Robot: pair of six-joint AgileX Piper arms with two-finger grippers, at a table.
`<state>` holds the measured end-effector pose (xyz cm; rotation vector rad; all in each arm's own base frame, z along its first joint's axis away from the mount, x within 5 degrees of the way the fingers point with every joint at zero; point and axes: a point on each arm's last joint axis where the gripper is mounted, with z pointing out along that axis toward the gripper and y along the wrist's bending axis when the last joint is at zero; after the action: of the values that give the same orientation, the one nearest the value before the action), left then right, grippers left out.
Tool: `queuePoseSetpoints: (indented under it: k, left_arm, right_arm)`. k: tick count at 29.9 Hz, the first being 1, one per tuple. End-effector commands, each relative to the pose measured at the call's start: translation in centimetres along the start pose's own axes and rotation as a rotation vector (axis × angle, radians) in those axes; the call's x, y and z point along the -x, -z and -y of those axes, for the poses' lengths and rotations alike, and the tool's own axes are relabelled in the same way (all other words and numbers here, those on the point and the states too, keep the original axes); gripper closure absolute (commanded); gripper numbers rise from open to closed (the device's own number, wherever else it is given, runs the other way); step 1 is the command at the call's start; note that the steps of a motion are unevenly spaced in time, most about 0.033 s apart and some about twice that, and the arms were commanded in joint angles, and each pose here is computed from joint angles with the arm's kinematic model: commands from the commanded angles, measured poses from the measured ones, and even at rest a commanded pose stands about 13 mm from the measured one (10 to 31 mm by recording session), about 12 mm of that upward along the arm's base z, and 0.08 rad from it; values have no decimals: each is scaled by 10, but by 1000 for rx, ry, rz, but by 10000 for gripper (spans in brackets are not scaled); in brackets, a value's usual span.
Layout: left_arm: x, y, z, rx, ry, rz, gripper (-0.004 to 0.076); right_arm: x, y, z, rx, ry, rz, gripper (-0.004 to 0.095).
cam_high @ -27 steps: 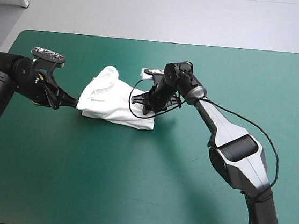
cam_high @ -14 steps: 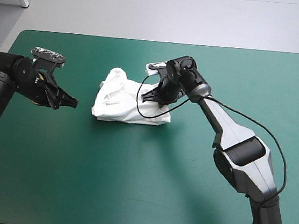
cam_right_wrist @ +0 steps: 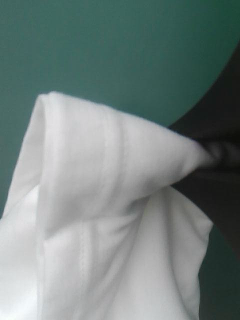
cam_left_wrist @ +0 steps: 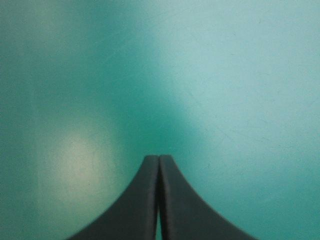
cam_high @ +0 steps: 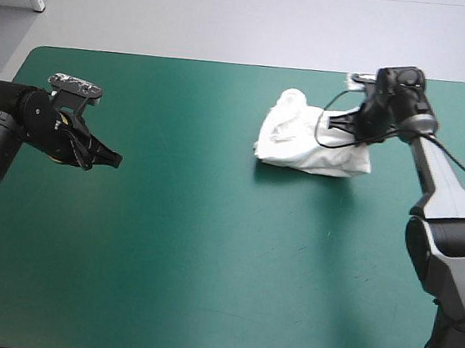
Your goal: Fold the cloth
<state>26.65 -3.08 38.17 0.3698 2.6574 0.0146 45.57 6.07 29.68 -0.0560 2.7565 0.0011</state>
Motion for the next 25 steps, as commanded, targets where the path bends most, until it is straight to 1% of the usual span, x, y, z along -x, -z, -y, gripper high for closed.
queuePoseSetpoints:
  k: [1, 3, 6, 11, 13, 15, 16, 18, 19, 20, 21, 22, 24, 25]
  left_arm:
    - [-4, 18, 1, -8, 9, 22, 734]
    - [-4, 18, 1, -8, 9, 22, 734]
    - [-4, 18, 1, -8, 9, 22, 734]
    - [-4, 18, 1, -8, 9, 22, 734]
    - [-4, 18, 1, -8, 9, 22, 734]
    - [-4, 18, 1, -8, 9, 22, 734]
    - [-4, 18, 1, -8, 9, 22, 734]
    - [-4, 18, 1, -8, 9, 22, 734]
    - [-4, 18, 1, -8, 9, 22, 734]
    - [-4, 18, 1, -8, 9, 22, 734]
    - [-4, 18, 1, -8, 9, 22, 734]
    - [-4, 18, 1, -8, 9, 22, 734]
    - [-4, 18, 1, -9, 22, 22, 734]
    - [-4, 18, 1, -8, 17, 22, 734]
  right_arm:
    - [-14, 34, 65, -33, -119, 12, 926]
    - [-28, 30, 93, -30, -166, -31, 926]
    - [-43, 32, 123, -16, -239, -43, 926]
    - [-50, 39, 139, -26, -258, -21, 924]
    - [-50, 40, 140, -20, -266, -14, 887]
    - [-50, 40, 137, 11, -278, -11, 762]
    - [-49, 40, 136, 19, -281, -10, 649]
    - [-49, 40, 136, 24, -283, -9, 357]
    - [-50, 41, 137, 12, -287, -13, 215]
    - [-50, 42, 139, -9, -299, -18, 96]
    - [-51, 43, 141, -34, -313, -25, 7]
    - [-52, 44, 142, -52, -330, -29, -36]
    - [-53, 46, 145, -86, -327, -42, -20]
    - [-53, 48, 145, -86, -330, -38, -13]
